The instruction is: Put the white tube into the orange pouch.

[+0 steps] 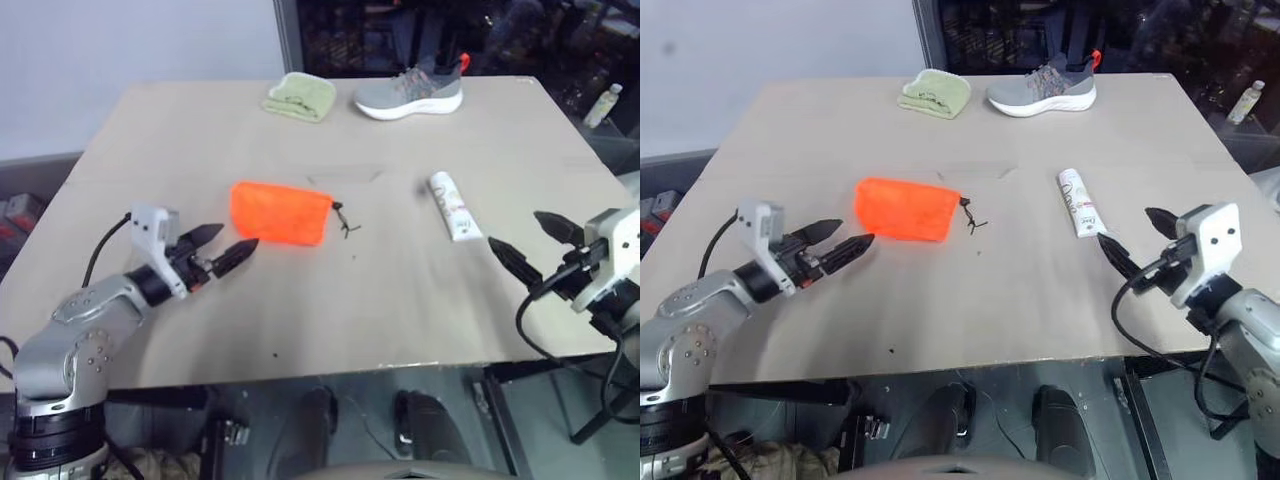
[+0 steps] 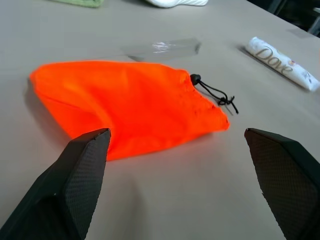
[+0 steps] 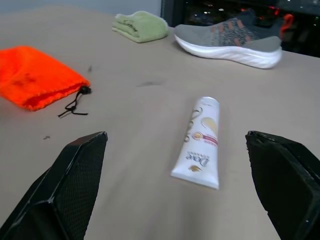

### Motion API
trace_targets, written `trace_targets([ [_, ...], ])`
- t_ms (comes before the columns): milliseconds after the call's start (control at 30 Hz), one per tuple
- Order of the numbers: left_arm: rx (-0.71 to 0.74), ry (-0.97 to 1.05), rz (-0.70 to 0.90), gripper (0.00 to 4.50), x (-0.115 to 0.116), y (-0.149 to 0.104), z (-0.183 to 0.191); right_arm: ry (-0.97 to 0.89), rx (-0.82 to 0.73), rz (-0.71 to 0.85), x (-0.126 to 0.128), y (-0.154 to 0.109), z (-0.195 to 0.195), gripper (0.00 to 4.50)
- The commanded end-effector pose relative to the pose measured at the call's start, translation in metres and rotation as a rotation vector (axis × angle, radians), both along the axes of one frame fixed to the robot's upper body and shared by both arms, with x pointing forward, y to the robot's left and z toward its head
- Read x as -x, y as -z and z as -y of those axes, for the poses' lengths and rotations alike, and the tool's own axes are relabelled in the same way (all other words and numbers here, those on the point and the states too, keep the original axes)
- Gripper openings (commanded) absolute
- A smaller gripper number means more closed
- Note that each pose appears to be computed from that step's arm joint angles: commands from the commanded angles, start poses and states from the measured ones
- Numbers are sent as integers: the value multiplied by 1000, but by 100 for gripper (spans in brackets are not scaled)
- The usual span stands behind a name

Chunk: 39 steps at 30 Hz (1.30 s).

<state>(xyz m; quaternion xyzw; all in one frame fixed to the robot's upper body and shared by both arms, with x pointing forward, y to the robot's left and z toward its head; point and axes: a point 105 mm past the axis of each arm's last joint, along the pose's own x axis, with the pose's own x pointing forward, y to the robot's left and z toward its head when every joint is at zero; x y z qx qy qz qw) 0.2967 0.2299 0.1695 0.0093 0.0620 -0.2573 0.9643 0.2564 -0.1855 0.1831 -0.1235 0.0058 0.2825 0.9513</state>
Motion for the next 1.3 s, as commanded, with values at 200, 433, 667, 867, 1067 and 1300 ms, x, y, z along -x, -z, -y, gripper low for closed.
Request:
trace_targets([
  [200, -655, 76, 369, 446, 3, 1, 28, -394, 24, 14, 28, -9, -72, 450],
  [433, -745, 103, 427, 446, -8, 20, 52, -459, 47, 67, 21, -23, -85, 450],
  [667, -701, 72, 395, 446, -25, 28, 82, -479, 69, 63, 22, -25, -88, 450],
  [867, -710, 13, 311, 446, -35, 33, 72, -460, 49, 84, 19, -30, -87, 450],
  [1067, -658, -1, 276, 446, -36, 33, 79, -447, 47, 82, 19, -25, -84, 450],
  [1300, -637, -34, 175, 446, -42, 34, 86, -427, 39, 96, 18, -24, -81, 450],
])
